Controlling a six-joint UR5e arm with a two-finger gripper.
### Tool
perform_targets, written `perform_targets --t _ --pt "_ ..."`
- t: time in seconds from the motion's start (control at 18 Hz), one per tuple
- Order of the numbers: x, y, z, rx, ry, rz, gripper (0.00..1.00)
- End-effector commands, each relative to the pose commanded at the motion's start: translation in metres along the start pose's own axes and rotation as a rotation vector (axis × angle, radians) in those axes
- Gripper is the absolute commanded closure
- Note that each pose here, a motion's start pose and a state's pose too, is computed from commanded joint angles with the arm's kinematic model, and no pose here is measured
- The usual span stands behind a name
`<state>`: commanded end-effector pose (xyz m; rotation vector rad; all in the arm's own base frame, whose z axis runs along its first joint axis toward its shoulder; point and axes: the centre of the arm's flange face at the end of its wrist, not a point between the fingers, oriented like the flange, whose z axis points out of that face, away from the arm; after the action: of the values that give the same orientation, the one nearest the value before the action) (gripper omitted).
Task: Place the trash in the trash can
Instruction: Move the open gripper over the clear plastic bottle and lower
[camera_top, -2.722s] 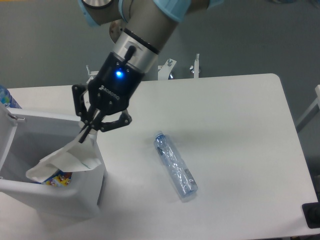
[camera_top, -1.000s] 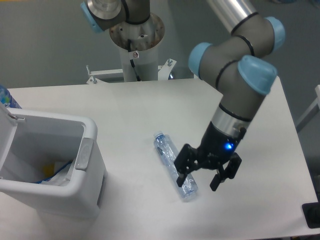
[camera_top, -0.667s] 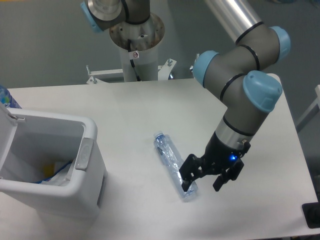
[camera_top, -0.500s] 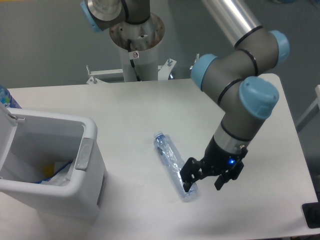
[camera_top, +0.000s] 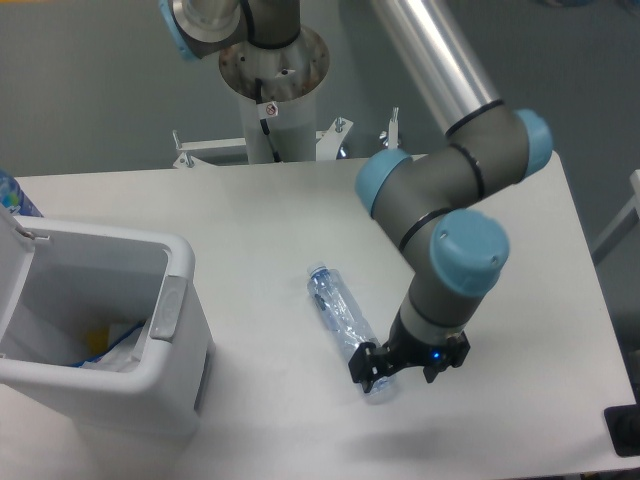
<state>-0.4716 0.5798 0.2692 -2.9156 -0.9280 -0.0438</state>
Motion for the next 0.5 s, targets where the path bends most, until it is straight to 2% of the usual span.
perform_targets --t 0.28,0.5 --pt "0.009 0.004 0.021 -0.040 0.001 0.002 0.00" --pt "0.020 0.007 0.040 -0.086 -0.042 0.025 0.00"
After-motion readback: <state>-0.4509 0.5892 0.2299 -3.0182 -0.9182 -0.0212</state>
